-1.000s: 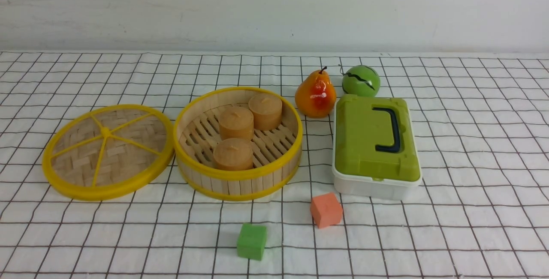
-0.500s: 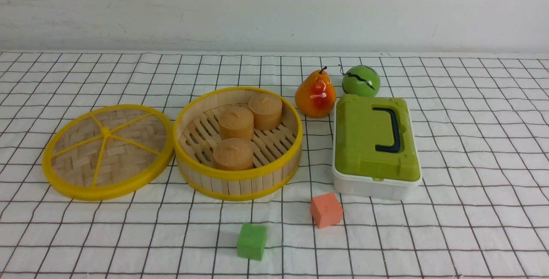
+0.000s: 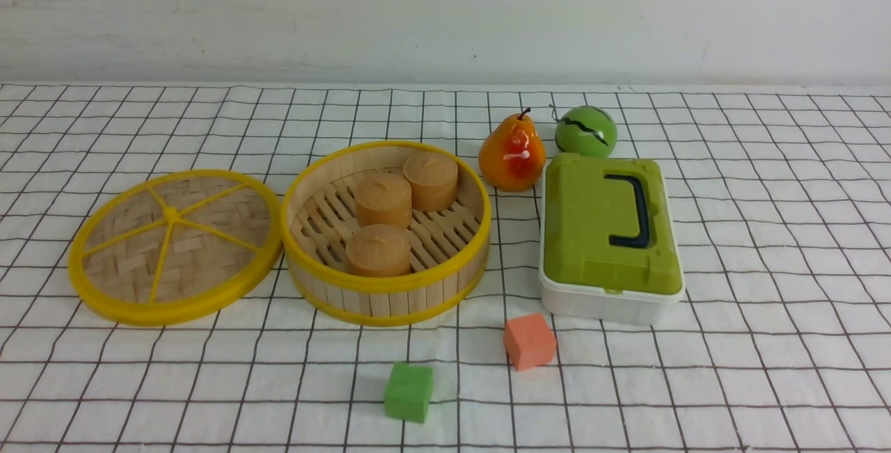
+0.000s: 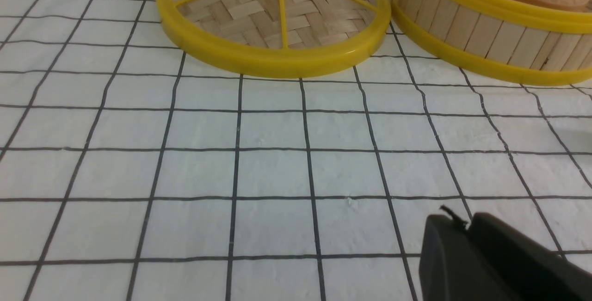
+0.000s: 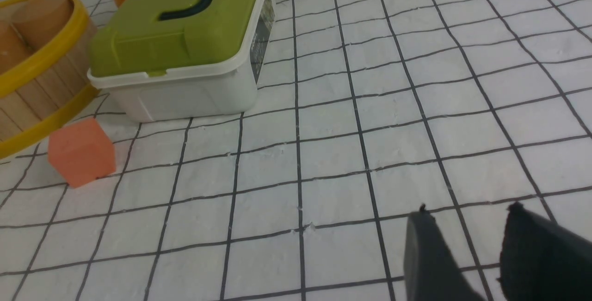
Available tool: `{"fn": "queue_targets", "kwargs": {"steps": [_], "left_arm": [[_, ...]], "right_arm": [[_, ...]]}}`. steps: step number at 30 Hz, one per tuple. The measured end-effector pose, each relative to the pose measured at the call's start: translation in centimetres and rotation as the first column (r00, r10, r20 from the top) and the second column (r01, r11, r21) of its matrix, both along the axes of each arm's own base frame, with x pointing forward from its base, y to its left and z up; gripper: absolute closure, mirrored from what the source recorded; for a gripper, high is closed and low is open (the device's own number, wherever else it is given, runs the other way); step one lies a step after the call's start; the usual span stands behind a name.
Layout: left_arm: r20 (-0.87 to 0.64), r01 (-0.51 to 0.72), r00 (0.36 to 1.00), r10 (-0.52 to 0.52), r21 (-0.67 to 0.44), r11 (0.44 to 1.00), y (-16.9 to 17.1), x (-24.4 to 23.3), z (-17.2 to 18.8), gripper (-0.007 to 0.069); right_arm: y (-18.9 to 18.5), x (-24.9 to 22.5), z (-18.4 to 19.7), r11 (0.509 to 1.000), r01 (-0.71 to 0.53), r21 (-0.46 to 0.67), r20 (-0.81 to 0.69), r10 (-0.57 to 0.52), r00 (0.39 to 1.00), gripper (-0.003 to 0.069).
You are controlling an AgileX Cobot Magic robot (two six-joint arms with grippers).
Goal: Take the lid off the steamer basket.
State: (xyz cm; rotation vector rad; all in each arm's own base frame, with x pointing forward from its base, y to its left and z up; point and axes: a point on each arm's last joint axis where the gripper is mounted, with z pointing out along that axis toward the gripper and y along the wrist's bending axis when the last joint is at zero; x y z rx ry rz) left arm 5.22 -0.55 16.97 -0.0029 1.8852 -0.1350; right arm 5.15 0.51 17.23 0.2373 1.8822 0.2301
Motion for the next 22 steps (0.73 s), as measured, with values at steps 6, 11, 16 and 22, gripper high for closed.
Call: {"fn": "queue_targets", "kwargs": {"steps": [6, 11, 16, 22], "left_arm": [[0.000, 0.000, 1.000, 0.000, 0.000, 1.000, 0.00, 0.00, 0.00, 0.0566], [0.000, 0.000, 1.000, 0.000, 0.000, 1.000, 0.00, 0.00, 0.00, 0.0560], [0.000, 0.000, 1.000, 0.000, 0.000, 1.000, 0.00, 0.00, 0.00, 0.0554], [0.000, 0.000, 1.000, 0.000, 0.000, 1.000, 0.00, 0.00, 0.00, 0.0551]], "right_arm": [[0.00, 0.00, 0.00, 1.000, 0.000, 0.000, 0.000, 0.000, 1.000, 0.0419], [0.00, 0.00, 0.00, 1.000, 0.000, 0.000, 0.000, 0.000, 1.000, 0.0419], [0.00, 0.00, 0.00, 1.000, 0.000, 0.000, 0.000, 0.000, 1.000, 0.0419], [0.00, 0.00, 0.00, 1.000, 0.000, 0.000, 0.000, 0.000, 1.000, 0.0419]]}}
